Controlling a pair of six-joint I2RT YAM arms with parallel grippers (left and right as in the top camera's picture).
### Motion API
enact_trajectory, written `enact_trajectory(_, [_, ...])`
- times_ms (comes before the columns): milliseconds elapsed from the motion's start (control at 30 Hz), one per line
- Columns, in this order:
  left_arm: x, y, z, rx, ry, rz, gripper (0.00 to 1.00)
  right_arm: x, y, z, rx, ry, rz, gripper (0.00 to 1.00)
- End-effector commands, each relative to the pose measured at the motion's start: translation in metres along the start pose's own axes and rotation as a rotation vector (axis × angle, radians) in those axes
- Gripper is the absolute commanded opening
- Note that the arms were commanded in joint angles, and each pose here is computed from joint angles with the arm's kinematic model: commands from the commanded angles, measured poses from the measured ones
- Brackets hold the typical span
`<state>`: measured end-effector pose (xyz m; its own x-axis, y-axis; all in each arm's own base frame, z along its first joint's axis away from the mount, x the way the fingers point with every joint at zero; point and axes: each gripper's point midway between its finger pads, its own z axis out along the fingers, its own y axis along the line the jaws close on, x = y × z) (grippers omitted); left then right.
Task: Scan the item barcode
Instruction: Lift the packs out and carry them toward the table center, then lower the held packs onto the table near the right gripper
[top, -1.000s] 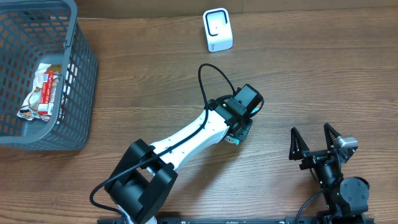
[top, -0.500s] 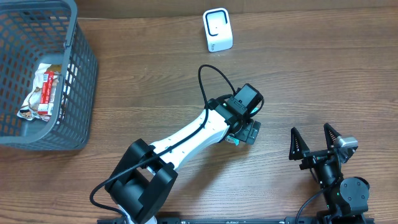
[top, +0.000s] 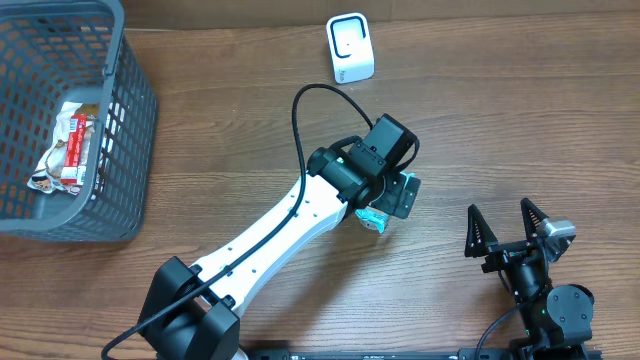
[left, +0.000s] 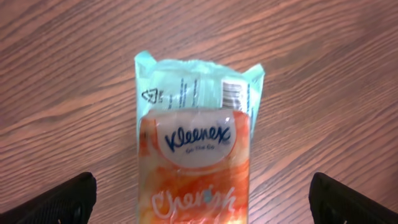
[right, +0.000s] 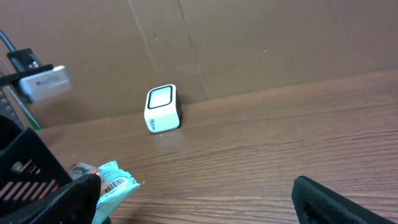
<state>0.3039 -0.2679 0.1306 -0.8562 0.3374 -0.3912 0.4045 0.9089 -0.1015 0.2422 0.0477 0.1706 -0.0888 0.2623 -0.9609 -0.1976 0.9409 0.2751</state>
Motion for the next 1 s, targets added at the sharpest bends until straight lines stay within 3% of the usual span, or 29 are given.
enact_trajectory(0, [0.001, 0.002, 0.0, -0.001, 0.003, 0.029, 1.0, 0.003, -0.003, 0.001, 0.012, 0.003, 0.004, 1.0])
enact_trajectory(300, [0.025, 0.009, 0.033, -0.023, 0.072, 0.031, 0.99, 0.003, -0.003, 0.001, 0.012, 0.003, 0.004, 1.0])
enact_trajectory(567, [0.036, -0.002, 0.055, 0.037, 0.134, 0.029, 0.7, 0.003, -0.003, 0.001, 0.012, 0.003, 0.004, 1.0])
enact_trajectory(700, [0.037, -0.006, 0.055, 0.057, 0.142, 0.027, 0.45, 0.003, -0.003, 0.001, 0.012, 0.003, 0.004, 1.0])
enact_trajectory(967, [0.04, -0.018, 0.054, 0.113, 0.167, -0.132, 0.37, 0.003, -0.003, 0.001, 0.012, 0.003, 0.004, 1.0])
